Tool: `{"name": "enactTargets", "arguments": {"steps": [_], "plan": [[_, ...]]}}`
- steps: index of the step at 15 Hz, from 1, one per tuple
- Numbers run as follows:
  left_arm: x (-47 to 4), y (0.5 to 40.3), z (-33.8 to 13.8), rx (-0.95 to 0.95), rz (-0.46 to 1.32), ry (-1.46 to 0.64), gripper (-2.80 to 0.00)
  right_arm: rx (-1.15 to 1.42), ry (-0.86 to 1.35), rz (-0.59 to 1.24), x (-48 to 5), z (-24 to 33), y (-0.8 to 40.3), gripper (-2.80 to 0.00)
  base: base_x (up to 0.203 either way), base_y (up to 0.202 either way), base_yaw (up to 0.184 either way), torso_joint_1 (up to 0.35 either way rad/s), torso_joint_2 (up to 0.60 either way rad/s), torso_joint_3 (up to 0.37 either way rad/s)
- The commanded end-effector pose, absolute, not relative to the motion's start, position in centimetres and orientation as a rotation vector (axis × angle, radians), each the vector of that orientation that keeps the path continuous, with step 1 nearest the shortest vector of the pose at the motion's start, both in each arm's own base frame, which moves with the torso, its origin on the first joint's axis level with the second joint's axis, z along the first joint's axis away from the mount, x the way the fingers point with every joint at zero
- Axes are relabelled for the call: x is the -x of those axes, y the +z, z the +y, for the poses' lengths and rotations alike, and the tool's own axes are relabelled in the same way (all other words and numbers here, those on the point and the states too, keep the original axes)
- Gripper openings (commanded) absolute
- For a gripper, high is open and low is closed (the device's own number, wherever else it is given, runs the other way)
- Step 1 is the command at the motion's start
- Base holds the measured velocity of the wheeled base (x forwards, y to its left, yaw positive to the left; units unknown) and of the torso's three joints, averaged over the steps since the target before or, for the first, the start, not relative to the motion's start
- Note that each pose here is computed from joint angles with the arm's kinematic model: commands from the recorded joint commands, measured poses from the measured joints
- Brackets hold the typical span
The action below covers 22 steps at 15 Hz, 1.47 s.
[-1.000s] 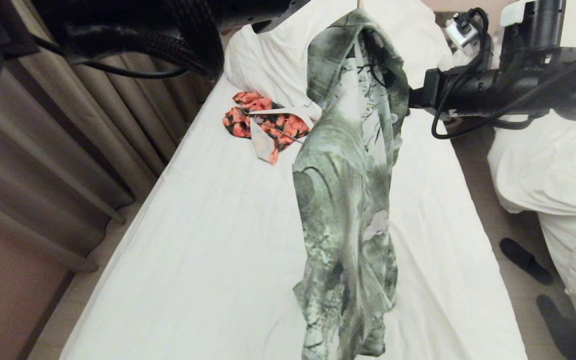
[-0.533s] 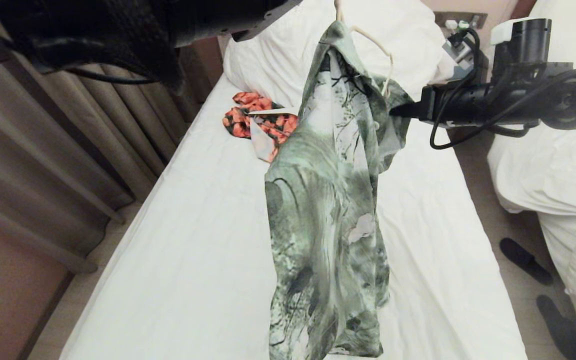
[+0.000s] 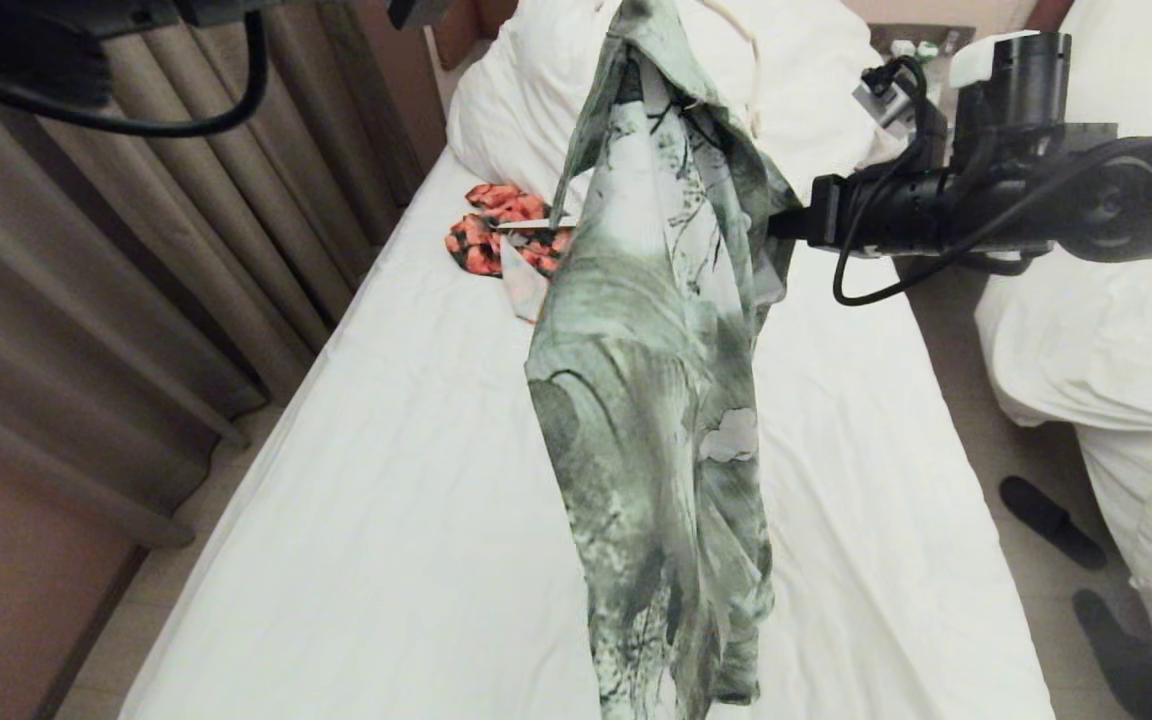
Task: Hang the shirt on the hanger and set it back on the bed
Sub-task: Take the clothes hanger out of the clothes
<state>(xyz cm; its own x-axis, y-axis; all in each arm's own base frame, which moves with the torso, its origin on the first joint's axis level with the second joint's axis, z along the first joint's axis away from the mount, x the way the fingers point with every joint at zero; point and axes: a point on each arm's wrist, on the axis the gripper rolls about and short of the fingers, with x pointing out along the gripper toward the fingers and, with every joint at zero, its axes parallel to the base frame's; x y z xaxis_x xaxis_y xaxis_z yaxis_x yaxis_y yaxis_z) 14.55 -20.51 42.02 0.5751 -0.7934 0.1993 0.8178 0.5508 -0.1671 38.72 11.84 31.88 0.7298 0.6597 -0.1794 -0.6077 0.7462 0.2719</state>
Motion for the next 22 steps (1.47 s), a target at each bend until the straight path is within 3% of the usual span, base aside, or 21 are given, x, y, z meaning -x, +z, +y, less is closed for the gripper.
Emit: {"name": "enactTargets", "arguments": {"steps": [1,8,18,22], "plan": [[-14.5,42.2,-20.4,0.259,-0.115,-0.949,-2.8,-0.199,0.721,0.268,-37.8,12.2,32.6,-2.8,0.0,0.0,0.0,0.0,0.0,0.0],[-19.7,40.8,-23.1,0.279,-0.183,-0.844,-2.8,-0.182,0.803,0.307,-35.4,16.0,32.7,-2.8,0.0,0.0,0.0,0.0,0.0,0.0],[-30.4,39.9,-21.5,0.216,-0.337,-0.505,-2.8,-0.102,0.724,0.383,-36.4,16.4,29.3,-2.8,0.0,0.0,0.0,0.0,0.0,0.0],[-31.3,39.8,-20.9,0.219,-0.404,-0.448,-2.8,-0.091,0.715,0.391,-36.8,16.6,28.7,-2.8,0.0,0.0,0.0,0.0,0.0,0.0]]}}
